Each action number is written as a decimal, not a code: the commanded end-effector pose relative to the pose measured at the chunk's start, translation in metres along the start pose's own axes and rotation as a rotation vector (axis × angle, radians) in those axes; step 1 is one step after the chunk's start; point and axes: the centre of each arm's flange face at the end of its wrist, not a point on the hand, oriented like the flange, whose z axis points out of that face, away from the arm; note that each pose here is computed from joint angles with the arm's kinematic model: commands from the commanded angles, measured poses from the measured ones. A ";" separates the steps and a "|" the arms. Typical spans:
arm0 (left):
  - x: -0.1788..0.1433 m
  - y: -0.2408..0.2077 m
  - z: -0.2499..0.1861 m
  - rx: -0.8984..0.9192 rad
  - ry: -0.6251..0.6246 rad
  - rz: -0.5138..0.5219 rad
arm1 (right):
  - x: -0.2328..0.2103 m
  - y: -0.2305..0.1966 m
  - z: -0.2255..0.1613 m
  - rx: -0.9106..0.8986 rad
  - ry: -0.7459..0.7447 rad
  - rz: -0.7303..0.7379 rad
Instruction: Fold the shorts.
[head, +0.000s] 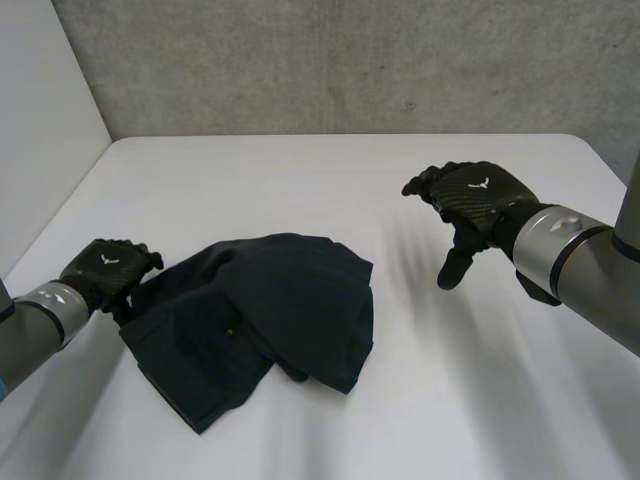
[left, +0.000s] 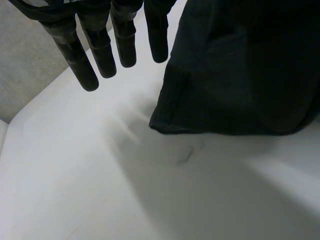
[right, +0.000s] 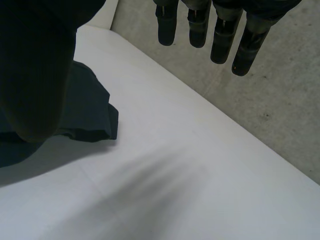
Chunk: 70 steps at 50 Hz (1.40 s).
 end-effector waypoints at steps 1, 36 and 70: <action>-0.015 0.001 0.007 0.025 -0.060 0.039 | -0.004 0.004 0.001 -0.011 -0.011 0.001; 0.011 -0.004 0.015 0.083 0.041 0.044 | -0.011 0.012 0.005 -0.030 -0.032 -0.023; -0.044 -0.169 0.004 0.520 -0.425 -0.006 | -0.011 0.011 0.006 -0.027 -0.027 -0.043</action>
